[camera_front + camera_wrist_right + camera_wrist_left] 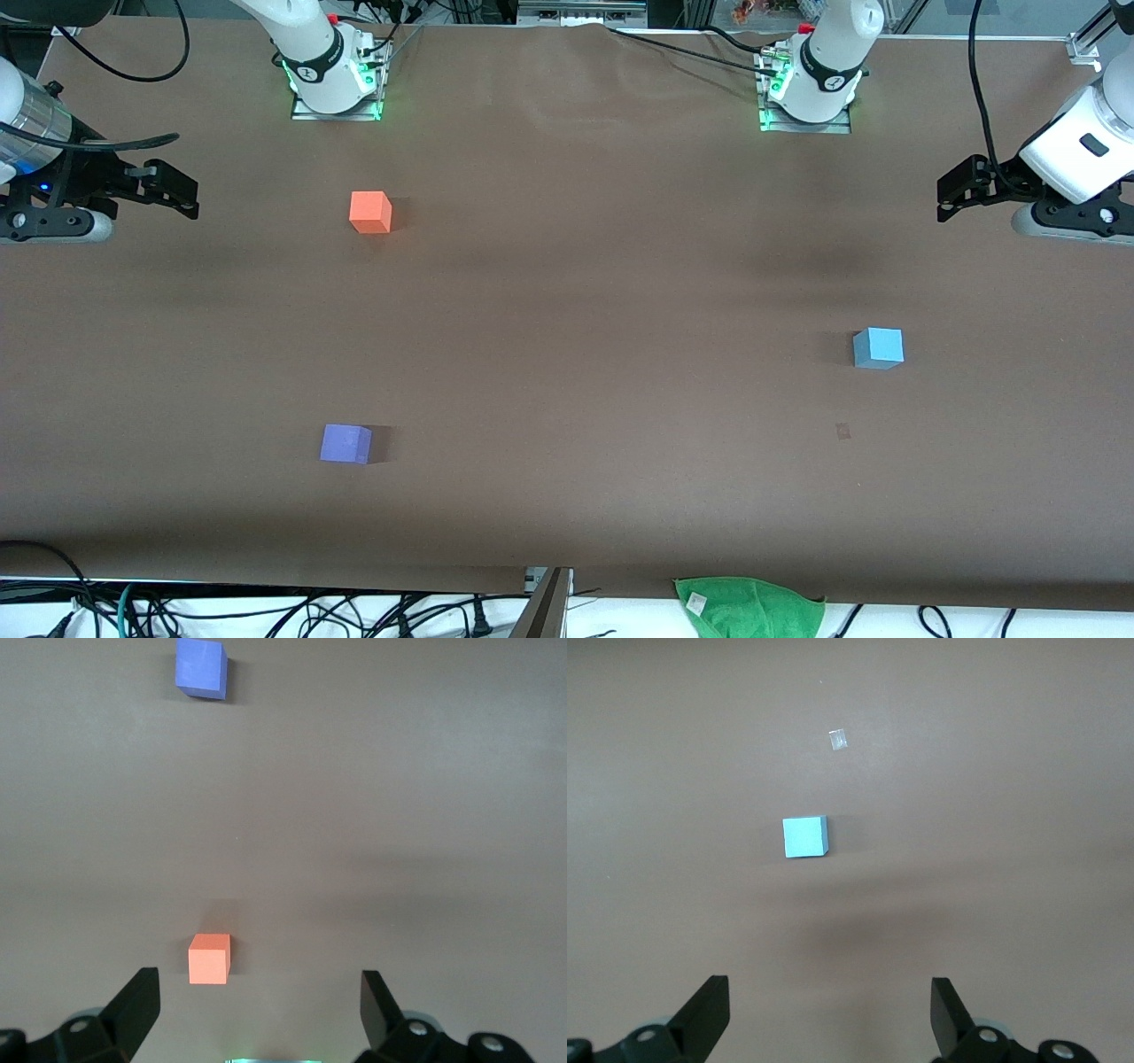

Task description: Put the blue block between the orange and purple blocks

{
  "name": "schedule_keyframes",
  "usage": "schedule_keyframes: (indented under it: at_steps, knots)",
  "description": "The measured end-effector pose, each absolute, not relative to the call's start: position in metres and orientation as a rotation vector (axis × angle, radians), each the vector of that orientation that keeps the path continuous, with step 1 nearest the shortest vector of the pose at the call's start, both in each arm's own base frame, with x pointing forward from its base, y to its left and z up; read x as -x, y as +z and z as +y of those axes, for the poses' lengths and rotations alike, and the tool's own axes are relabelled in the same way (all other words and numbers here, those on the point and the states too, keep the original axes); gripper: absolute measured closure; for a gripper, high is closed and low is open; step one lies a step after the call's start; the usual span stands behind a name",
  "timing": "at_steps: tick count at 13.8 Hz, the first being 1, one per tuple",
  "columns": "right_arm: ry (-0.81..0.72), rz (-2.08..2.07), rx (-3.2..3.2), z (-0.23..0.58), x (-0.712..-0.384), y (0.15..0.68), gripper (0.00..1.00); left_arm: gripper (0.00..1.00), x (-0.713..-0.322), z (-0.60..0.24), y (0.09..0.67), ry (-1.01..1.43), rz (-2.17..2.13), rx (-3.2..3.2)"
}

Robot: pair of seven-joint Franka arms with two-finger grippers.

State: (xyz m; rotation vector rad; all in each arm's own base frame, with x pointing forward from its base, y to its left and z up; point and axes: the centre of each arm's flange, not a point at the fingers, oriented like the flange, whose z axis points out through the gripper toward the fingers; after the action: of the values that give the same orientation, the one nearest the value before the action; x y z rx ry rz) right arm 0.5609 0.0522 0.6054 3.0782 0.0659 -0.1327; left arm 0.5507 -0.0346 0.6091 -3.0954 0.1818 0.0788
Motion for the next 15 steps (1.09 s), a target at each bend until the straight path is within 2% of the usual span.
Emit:
schedule_keyframes:
  at_steps: [15]
  knots:
    - [-0.134,0.066,-3.078,0.0522,-0.561,0.6052,0.0,0.0,-0.545,-0.0322,0.6105,0.117,0.096,3.096]
